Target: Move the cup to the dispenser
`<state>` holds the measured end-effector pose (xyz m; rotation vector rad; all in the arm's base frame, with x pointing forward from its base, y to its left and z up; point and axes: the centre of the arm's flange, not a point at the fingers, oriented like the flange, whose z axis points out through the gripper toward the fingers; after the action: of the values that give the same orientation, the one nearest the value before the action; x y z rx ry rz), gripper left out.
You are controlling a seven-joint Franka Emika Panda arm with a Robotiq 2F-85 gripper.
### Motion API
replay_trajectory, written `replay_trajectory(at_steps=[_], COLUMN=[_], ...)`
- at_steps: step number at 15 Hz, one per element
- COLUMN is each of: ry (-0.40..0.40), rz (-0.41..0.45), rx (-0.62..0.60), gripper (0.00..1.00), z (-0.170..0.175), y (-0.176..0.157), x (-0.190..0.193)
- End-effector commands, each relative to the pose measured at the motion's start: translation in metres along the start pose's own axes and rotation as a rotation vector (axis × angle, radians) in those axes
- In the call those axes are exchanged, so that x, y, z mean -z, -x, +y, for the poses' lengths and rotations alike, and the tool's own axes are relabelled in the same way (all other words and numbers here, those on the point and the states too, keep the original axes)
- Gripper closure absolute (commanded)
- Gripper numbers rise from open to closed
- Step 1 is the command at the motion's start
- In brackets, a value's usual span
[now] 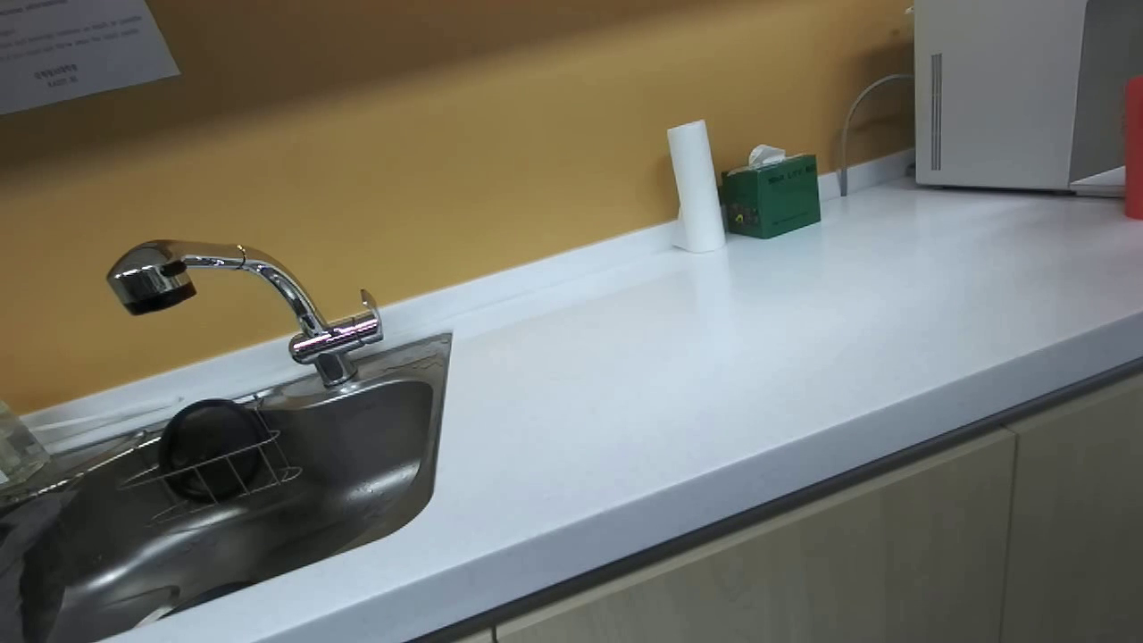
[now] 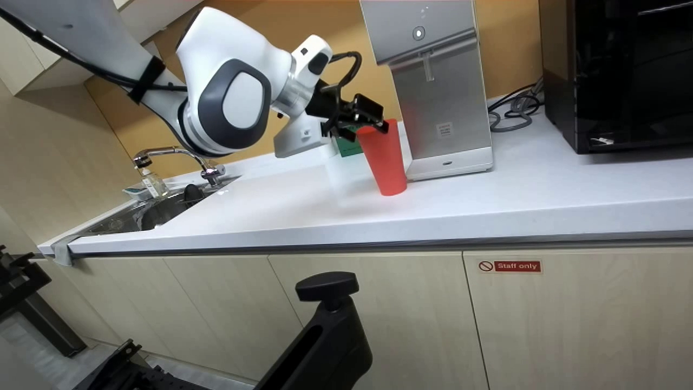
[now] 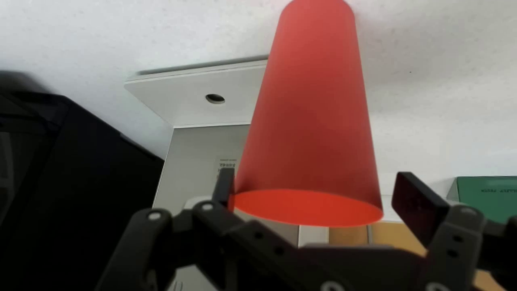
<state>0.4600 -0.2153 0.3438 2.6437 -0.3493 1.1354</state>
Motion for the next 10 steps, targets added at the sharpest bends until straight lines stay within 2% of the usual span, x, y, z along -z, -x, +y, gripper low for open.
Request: replay_trajectory(at_steps=[1,10], ry=[-0.017,-0.067], rz=[0.02,0.026], rx=[-0.029,-0.075], gripper=[0.0,0.0], z=[0.002,-0.003], y=[0.017,0.016], x=[-0.02,-0.042])
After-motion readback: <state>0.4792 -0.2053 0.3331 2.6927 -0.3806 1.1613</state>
